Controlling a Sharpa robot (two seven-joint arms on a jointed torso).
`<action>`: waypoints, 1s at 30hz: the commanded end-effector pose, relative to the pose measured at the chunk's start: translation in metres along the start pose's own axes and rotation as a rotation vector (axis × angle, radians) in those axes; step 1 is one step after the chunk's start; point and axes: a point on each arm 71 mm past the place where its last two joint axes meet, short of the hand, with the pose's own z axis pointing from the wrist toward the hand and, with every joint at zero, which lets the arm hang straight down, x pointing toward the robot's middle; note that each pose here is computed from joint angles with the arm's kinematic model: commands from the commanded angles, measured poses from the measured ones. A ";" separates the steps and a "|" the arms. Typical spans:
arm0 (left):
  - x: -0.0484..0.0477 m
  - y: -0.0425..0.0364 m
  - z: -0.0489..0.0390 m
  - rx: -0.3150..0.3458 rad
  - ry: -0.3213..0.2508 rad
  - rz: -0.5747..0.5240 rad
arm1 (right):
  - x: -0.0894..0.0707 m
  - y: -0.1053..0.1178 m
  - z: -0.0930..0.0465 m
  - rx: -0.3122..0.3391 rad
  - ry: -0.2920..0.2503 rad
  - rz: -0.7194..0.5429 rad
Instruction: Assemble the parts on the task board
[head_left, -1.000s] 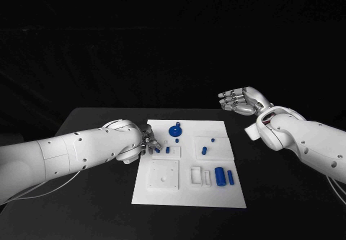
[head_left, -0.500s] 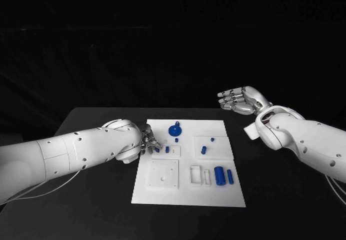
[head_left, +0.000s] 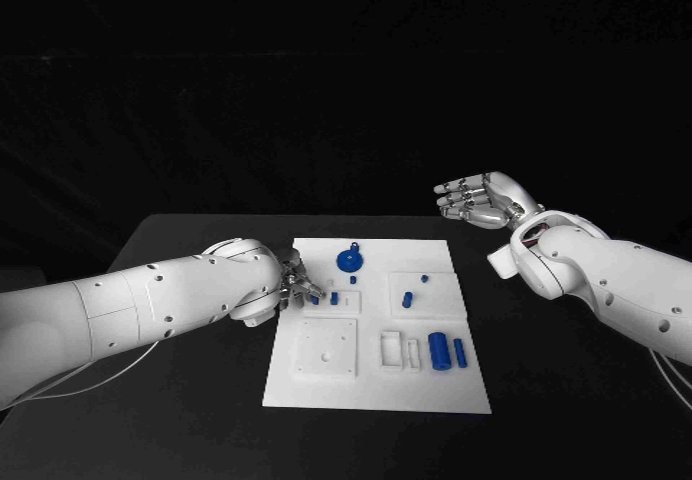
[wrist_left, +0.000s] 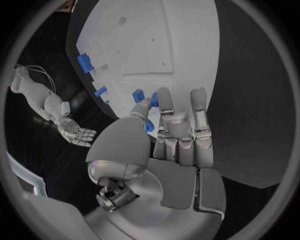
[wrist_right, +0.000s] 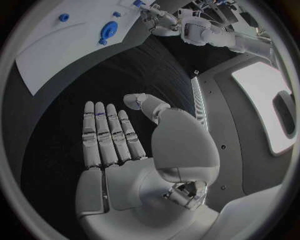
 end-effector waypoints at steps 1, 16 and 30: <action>0.0050 -0.0023 0.0002 0.007 0.033 0.005 | 0.002 0.000 0.000 -0.006 0.012 0.003; 0.0028 0.0004 0.0019 -0.001 0.023 0.000 | 0.003 -0.001 -0.001 -0.003 0.013 0.004; 0.0006 0.0035 0.0024 -0.007 0.009 -0.009 | 0.003 -0.002 -0.001 -0.001 0.014 0.004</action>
